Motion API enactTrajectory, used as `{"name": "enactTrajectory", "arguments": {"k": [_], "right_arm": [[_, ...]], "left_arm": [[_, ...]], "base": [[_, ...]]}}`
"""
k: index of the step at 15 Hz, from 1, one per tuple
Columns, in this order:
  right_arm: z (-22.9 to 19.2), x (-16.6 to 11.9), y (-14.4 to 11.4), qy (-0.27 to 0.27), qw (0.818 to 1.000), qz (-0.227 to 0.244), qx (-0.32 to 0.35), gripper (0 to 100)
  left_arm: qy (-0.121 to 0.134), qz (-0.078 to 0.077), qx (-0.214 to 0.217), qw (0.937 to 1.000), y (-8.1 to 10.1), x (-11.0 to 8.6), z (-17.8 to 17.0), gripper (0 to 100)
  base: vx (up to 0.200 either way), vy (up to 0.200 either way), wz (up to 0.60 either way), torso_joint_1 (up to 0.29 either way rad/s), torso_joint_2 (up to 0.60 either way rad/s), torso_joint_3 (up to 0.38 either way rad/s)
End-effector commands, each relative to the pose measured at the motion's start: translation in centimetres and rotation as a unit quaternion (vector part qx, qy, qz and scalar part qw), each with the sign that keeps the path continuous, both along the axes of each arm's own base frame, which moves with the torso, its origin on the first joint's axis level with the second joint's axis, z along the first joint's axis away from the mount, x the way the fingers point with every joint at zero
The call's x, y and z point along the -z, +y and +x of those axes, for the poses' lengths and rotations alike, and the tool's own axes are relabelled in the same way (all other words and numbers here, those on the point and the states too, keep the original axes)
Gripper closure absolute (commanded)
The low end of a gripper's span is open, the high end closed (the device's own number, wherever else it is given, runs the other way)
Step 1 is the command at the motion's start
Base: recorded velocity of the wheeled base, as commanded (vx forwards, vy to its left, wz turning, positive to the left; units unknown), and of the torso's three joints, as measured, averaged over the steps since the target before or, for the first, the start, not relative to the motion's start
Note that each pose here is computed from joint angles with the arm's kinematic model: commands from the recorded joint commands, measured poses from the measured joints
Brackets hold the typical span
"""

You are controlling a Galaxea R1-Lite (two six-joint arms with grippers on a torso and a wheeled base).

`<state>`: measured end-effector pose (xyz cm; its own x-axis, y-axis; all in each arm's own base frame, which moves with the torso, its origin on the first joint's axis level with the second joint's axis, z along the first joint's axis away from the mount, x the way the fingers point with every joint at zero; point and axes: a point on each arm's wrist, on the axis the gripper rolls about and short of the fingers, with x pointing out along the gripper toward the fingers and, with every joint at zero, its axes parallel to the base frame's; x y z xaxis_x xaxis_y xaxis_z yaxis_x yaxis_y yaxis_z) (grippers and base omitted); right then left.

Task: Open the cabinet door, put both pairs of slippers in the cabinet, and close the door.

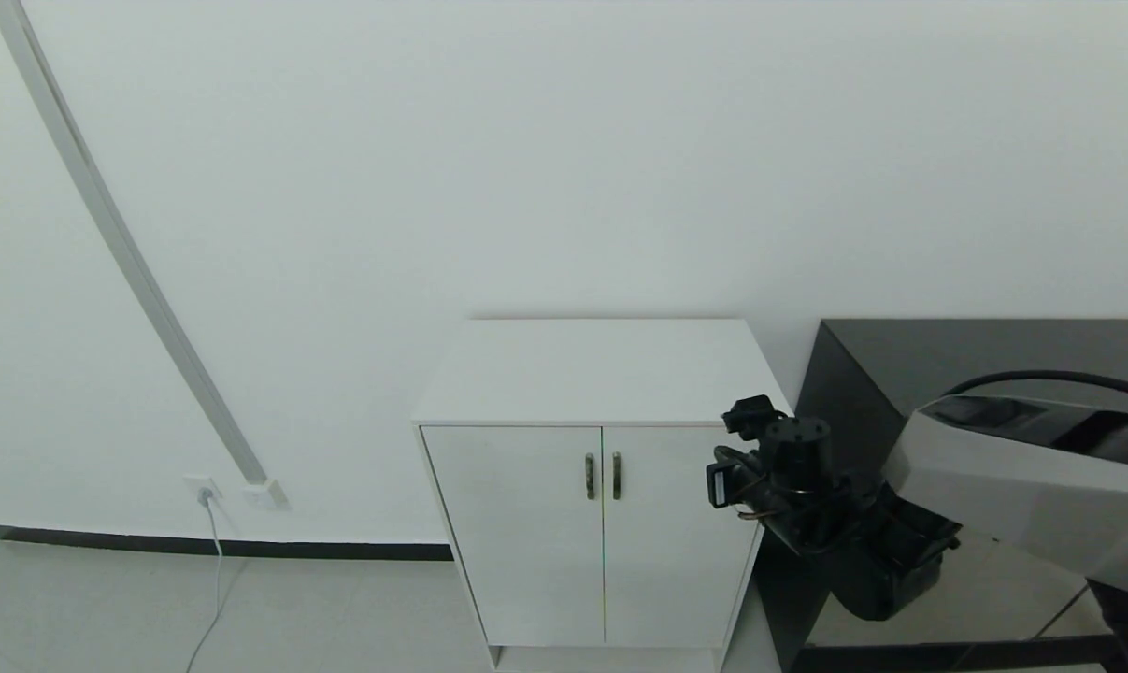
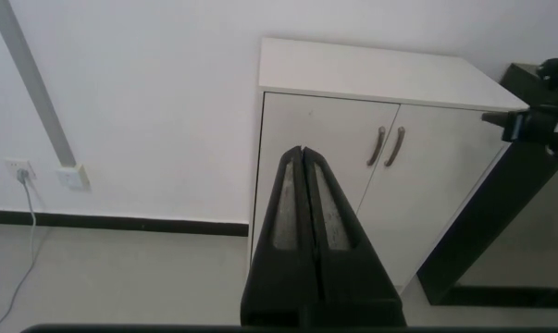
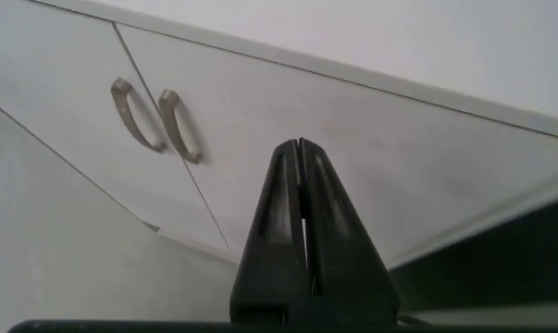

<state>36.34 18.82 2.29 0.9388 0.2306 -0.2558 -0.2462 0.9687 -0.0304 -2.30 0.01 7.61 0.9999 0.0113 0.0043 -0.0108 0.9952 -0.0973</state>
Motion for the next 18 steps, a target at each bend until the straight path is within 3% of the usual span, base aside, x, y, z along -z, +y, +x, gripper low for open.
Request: {"name": "enactTrajectory", "arguments": {"k": [1, 9, 18], "right_arm": [[-1.6, -2.8, -1.8, -0.016, 1.0, 0.004, 0.026, 100], [-11.6, -9.1, -10.0, -0.039, 0.986, -0.015, 0.161, 100], [-21.2, -10.3, -15.4, -0.061, 0.977, -0.009, 0.203, 100]], "left_arm": [[0.001, 0.0, 0.0, 1.0, 0.0, 0.0, 0.0, 100], [0.001, 0.0, 0.0, 1.0, 0.0, 0.0, 0.0, 100], [0.001, 0.0, 0.0, 1.0, 0.0, 0.0, 0.0, 100]], "base": [[0.0, 0.0, 0.0, 0.0, 0.0, 0.0], [0.0, 0.0, 0.0, 0.0, 0.0, 0.0], [0.0, 0.0, 0.0, 0.0, 0.0, 0.0]]}}
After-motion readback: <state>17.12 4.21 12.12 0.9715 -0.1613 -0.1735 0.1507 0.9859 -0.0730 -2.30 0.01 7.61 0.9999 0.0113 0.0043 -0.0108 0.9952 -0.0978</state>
